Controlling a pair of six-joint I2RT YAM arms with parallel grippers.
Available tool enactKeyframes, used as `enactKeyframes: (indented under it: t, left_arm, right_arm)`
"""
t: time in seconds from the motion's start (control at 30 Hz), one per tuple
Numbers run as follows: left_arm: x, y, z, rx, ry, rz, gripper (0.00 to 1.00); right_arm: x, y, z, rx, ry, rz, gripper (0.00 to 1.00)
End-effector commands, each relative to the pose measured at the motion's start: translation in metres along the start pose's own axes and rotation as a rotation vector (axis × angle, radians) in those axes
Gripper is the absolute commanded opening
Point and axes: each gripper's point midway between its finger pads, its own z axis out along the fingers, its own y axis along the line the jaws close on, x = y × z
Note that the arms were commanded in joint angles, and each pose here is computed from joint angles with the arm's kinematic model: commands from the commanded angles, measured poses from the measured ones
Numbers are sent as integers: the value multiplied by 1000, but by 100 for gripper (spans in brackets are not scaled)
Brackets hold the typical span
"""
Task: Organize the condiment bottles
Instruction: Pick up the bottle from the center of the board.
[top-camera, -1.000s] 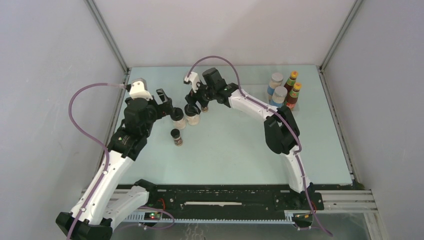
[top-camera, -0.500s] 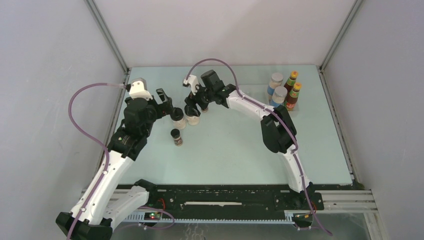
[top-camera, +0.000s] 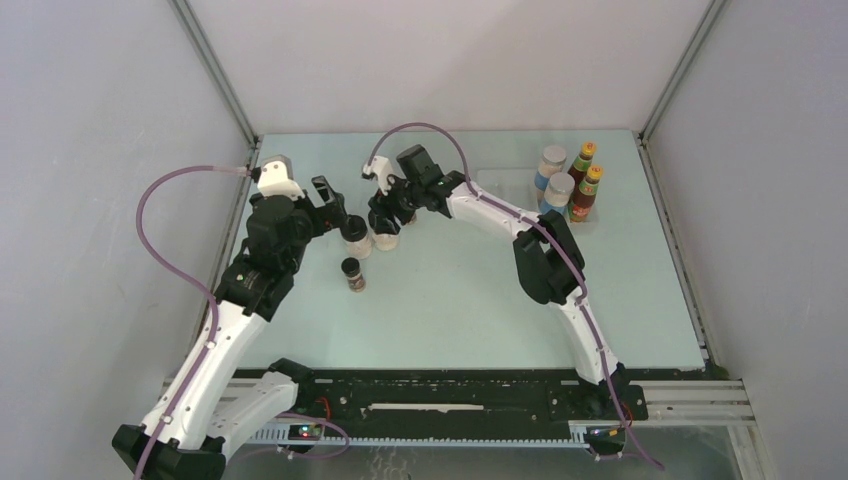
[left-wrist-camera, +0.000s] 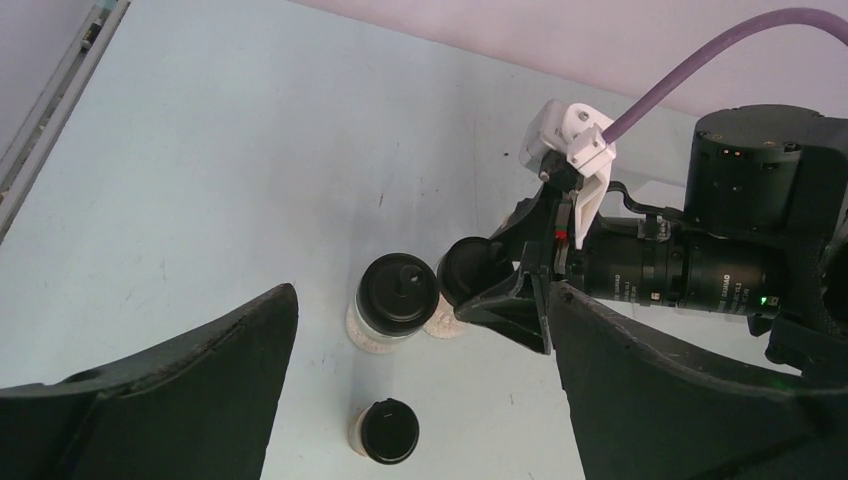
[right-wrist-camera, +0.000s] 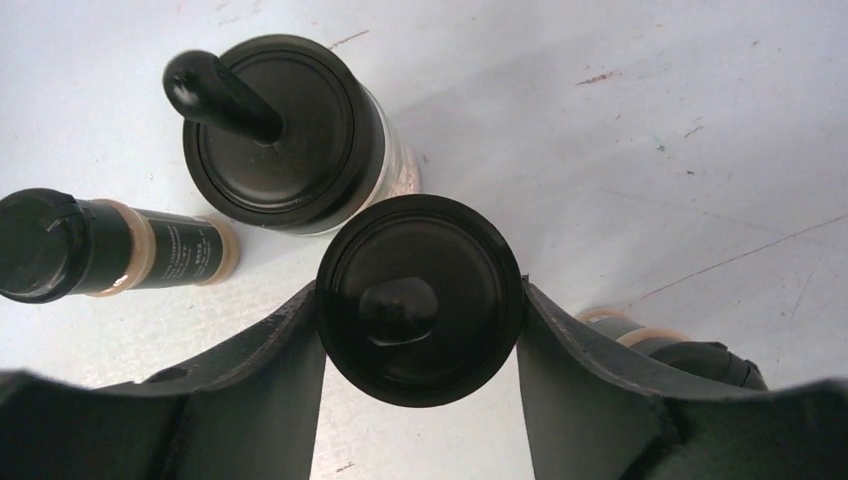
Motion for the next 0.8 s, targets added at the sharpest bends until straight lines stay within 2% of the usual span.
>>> enactKeyframes:
  t: [0.0,0.3,0.77]
  left_arm:
    - [-4,-1,0,20,-28,-10,99]
    - [-2,-2,-1,28,-25,-23,99]
    - [1,2,-10,22,-30,-58,98]
  right_arm:
    - [-24,3,-2,-11,-42,-40,56]
    - [-28,5,-8,1,-42,-49,1]
    - [-57,21,-43,70,-98,-125,0]
